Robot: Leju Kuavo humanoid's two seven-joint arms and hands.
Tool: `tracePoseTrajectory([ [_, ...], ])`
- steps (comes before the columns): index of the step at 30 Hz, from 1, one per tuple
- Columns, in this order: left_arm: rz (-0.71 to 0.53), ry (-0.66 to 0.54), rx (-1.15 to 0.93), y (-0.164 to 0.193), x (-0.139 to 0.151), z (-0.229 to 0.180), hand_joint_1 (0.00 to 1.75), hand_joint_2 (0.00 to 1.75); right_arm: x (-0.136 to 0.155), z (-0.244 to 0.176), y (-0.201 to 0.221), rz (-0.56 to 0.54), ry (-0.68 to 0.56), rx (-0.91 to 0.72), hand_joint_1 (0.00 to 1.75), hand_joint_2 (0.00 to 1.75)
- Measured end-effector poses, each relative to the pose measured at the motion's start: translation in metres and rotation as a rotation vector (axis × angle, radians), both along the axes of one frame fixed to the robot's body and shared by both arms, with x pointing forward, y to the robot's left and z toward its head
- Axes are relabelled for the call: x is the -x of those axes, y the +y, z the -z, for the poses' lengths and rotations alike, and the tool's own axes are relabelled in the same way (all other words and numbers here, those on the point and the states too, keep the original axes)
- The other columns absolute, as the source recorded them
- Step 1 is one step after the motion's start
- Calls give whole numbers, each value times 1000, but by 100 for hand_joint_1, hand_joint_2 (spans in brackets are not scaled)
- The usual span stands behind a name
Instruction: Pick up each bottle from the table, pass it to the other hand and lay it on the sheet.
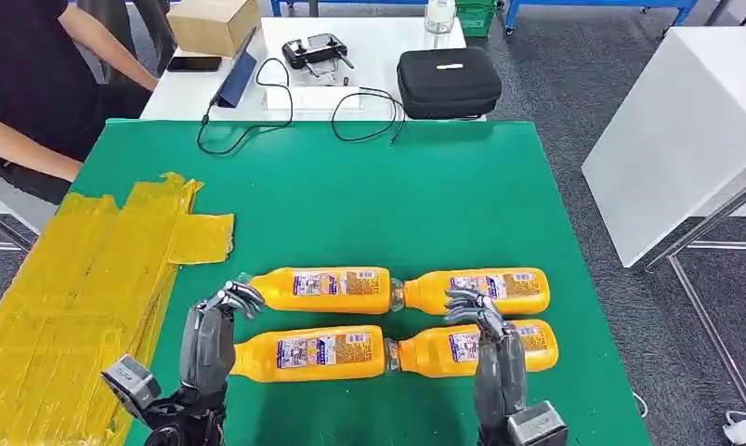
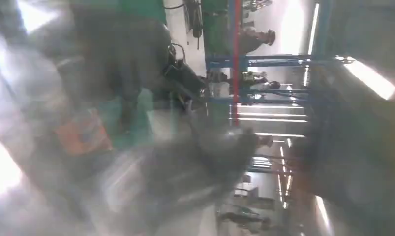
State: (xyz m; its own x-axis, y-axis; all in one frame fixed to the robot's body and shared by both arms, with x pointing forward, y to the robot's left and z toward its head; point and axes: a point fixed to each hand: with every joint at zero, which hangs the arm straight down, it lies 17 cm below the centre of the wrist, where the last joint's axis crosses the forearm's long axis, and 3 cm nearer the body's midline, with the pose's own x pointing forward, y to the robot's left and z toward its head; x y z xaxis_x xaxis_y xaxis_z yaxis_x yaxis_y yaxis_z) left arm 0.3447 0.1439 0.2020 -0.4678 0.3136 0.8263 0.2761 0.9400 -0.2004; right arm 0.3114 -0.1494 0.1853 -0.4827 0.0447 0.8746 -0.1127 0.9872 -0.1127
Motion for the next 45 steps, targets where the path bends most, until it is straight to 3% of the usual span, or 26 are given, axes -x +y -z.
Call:
tracePoseTrajectory([
  [5, -15, 21, 6, 9, -1, 8, 0, 0, 2, 40, -10, 110, 85, 455, 0, 175],
  [18, -32, 60, 9, 20, -3, 17, 0, 0, 15, 77, -58, 175, 180, 824, 0, 175],
  [28, -38, 81, 18, 24, -2, 22, 0, 0, 17, 105, -82, 143, 275, 982, 0, 175],
  [45, -20, 89, 21, 23, -4, 22, 0, 0, -19, 153, -131, 122, 420, 1118, 0, 175],
])
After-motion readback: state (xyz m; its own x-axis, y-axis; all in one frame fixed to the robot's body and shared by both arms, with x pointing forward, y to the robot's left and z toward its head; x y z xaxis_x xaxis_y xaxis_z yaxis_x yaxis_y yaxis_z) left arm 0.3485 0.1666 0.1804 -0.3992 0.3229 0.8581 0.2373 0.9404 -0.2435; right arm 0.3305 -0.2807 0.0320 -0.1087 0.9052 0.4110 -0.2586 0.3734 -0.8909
